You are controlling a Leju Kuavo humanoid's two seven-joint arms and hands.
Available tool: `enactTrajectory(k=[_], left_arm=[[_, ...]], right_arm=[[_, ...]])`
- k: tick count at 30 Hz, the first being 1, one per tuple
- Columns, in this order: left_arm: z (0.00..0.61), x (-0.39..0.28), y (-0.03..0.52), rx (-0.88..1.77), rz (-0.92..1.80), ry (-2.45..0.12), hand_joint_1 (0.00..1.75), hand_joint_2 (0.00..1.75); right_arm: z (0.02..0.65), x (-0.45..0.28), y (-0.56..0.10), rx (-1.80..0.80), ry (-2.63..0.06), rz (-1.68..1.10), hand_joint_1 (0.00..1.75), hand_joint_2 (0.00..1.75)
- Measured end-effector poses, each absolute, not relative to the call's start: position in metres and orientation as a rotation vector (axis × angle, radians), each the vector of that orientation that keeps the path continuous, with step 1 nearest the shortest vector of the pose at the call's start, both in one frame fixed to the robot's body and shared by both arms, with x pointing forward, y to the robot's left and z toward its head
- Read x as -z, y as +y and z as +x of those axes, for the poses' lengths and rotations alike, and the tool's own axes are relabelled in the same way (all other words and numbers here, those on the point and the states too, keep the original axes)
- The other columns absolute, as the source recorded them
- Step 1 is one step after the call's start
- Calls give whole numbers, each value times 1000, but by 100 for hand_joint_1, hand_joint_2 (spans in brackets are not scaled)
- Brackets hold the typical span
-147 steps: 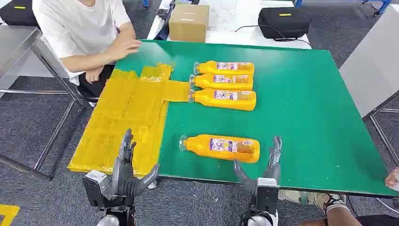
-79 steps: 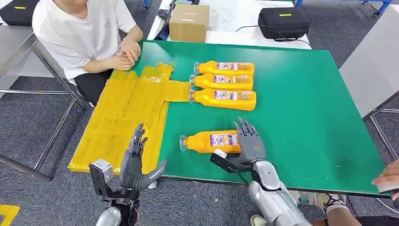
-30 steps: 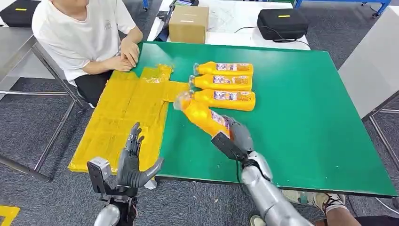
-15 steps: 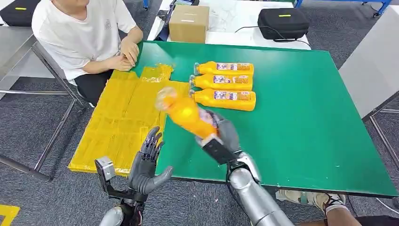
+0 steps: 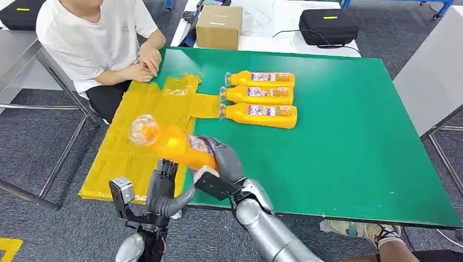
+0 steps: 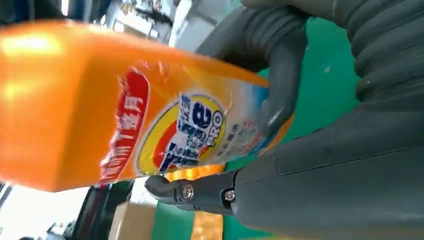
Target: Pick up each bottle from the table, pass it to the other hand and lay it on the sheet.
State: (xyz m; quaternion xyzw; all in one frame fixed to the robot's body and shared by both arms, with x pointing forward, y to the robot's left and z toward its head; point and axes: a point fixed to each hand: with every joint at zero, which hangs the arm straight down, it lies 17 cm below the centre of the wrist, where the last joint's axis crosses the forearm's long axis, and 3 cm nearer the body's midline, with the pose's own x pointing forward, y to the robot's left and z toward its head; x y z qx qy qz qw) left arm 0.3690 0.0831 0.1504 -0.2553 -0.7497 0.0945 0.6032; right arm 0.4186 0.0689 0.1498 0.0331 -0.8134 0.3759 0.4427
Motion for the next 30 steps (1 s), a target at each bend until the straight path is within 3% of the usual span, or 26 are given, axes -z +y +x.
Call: enactTrajectory(k=[25,26,27,28,30], left_arm=[[384,-155,111,-372,-555,-1750,2,175],[385,-156,113,-380,-564,-1751,94,175],[386,-157,114,-387,-574,-1750,162,175],[386,-157,114,-393,-581,-1749,175,175],[388,-155,115,-410,-605,-1733,175,175]], right_arm=[[379,-144,112,-1008,-1991,272,175,175],[375,-142,115,-1026,-1989,286,175,175],[372,-140,117,-1040,-1988,294,175,175],[371,-140,118,-1048,-1991,297,175,175],[368,-140,121,-1067,-1997,310,175,175]])
